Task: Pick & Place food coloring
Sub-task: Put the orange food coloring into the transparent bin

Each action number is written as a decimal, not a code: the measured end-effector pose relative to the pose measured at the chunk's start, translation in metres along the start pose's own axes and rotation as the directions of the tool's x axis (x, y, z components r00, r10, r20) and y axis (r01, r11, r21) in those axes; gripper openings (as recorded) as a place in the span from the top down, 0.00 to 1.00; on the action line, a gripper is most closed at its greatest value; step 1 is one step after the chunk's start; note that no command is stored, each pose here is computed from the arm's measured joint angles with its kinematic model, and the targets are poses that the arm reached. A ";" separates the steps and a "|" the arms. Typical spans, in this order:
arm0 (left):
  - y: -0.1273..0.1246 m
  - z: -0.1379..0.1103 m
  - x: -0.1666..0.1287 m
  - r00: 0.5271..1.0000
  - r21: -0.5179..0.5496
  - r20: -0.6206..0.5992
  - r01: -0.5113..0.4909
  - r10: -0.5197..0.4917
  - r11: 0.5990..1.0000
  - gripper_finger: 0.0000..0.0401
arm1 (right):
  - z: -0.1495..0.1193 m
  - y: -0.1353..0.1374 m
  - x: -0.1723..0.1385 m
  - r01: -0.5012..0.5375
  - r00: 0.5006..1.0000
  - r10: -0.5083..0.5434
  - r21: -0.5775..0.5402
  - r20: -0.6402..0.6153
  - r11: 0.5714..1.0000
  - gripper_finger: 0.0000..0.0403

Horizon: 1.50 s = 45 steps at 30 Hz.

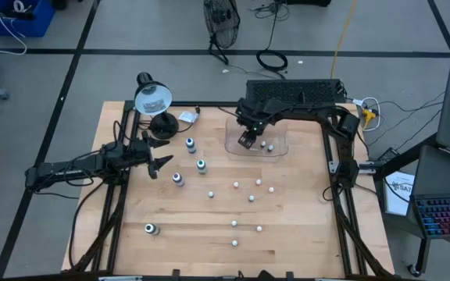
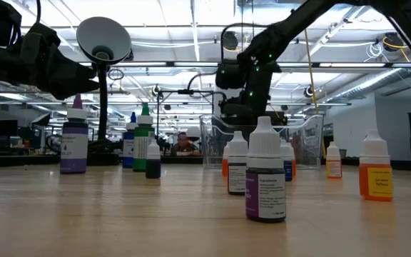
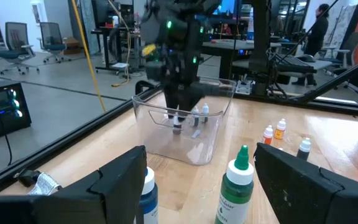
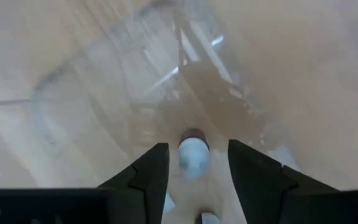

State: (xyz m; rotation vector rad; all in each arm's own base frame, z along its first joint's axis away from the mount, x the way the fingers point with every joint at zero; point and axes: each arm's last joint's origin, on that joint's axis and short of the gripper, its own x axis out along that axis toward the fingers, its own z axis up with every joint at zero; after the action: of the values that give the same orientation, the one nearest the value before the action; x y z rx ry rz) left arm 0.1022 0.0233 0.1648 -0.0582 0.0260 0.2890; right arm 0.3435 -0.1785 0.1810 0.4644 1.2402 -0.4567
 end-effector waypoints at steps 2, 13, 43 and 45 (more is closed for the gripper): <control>0.000 0.000 0.000 1.000 0.000 0.000 0.000 0.000 1.000 0.26 | 0.000 0.001 -0.013 -0.005 0.999 0.005 0.005 0.032 1.000 0.61; 0.000 0.000 0.000 1.000 0.000 0.000 0.000 0.000 1.000 0.26 | -0.066 0.075 -0.110 -0.036 0.999 0.036 -0.007 -0.005 0.999 0.64; 0.000 0.000 0.000 1.000 0.000 0.000 0.000 0.000 1.000 0.26 | -0.203 0.130 -0.028 -0.116 0.992 0.115 -0.016 -0.053 0.993 0.66; 0.000 0.000 0.000 1.000 0.000 0.000 0.000 0.000 1.000 0.26 | -0.201 0.132 -0.027 -0.138 0.990 0.137 -0.015 -0.028 0.990 0.66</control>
State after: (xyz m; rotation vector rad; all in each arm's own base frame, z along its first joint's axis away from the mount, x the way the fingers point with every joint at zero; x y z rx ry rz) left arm 0.1022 0.0233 0.1649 -0.0581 0.0257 0.2889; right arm 0.2536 0.0455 0.1670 0.5391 1.2287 -0.3231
